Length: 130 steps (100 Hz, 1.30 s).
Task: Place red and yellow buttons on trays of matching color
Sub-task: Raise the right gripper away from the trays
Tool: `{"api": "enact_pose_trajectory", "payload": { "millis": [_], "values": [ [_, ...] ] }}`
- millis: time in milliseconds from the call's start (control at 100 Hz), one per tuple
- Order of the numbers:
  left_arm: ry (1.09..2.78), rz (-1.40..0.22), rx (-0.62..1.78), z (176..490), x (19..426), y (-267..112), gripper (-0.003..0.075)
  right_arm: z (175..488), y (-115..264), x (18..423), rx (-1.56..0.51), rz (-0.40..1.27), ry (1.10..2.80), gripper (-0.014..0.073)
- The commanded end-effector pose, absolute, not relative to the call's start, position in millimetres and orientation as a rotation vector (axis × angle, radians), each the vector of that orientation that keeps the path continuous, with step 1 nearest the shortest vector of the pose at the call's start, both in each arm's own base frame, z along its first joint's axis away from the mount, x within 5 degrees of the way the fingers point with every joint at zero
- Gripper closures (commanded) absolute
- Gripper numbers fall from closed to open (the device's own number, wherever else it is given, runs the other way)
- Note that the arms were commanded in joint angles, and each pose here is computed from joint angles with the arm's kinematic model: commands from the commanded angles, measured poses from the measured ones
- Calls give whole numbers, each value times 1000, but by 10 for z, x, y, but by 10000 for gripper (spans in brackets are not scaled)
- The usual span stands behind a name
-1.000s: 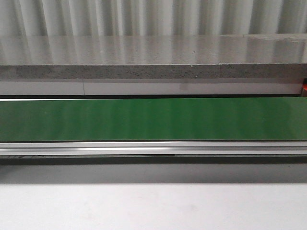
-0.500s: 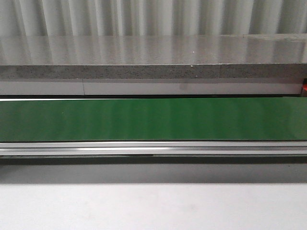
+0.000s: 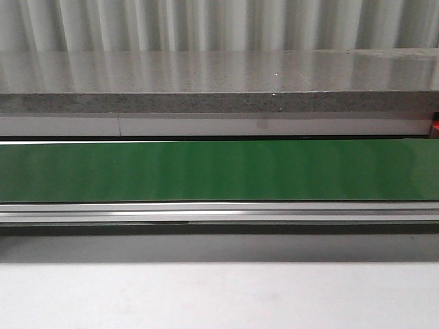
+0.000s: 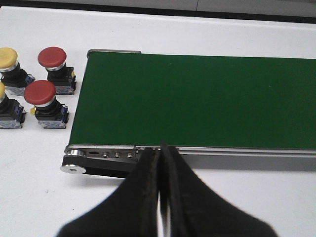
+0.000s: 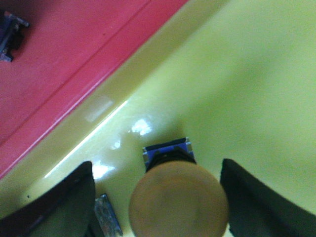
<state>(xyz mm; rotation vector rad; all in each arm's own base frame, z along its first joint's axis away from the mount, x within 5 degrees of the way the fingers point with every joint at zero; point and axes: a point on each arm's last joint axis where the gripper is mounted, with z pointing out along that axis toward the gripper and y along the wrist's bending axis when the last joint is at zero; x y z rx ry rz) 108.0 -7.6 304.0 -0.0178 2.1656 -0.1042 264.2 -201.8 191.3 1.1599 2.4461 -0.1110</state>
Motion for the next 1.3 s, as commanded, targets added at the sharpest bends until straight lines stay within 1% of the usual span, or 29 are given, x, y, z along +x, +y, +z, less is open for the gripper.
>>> {"api": "enact_pose_trajectory", "payload": {
  "millis": [0,260,450,640,760,850,980,1220,1290],
  "values": [
    [2075,-126,-19,3181,1111,-90,740,2250,-2035,2644,1122,-135,2325,21],
    [2075,-126,-19,3181,1111,-90,740,2789,-1859,2508,1031,-163,2184,21],
    [2075,-126,-19,3181,1111,-90,740,3130,-1519,2465,899,-137,2142,21],
    [2075,-126,-19,3181,1111,-90,740,3374,-976,2473,624,-83,2186,21],
    [2075,-126,-19,3181,1111,-90,740,3500,-684,2384,447,-65,2215,21],
    [2073,-126,-19,3182,1112,-90,740,3554,-524,2284,338,-60,2229,22],
    [2073,-126,-19,3182,1112,-90,740,3596,-375,2075,267,-44,2218,22],
    [2073,-126,-19,3182,1112,-90,740,3459,-165,1670,158,-12,2204,25],
    [2073,-126,-19,3182,1112,-90,740,3420,-130,1571,141,-4,2196,57]
  ]
}}
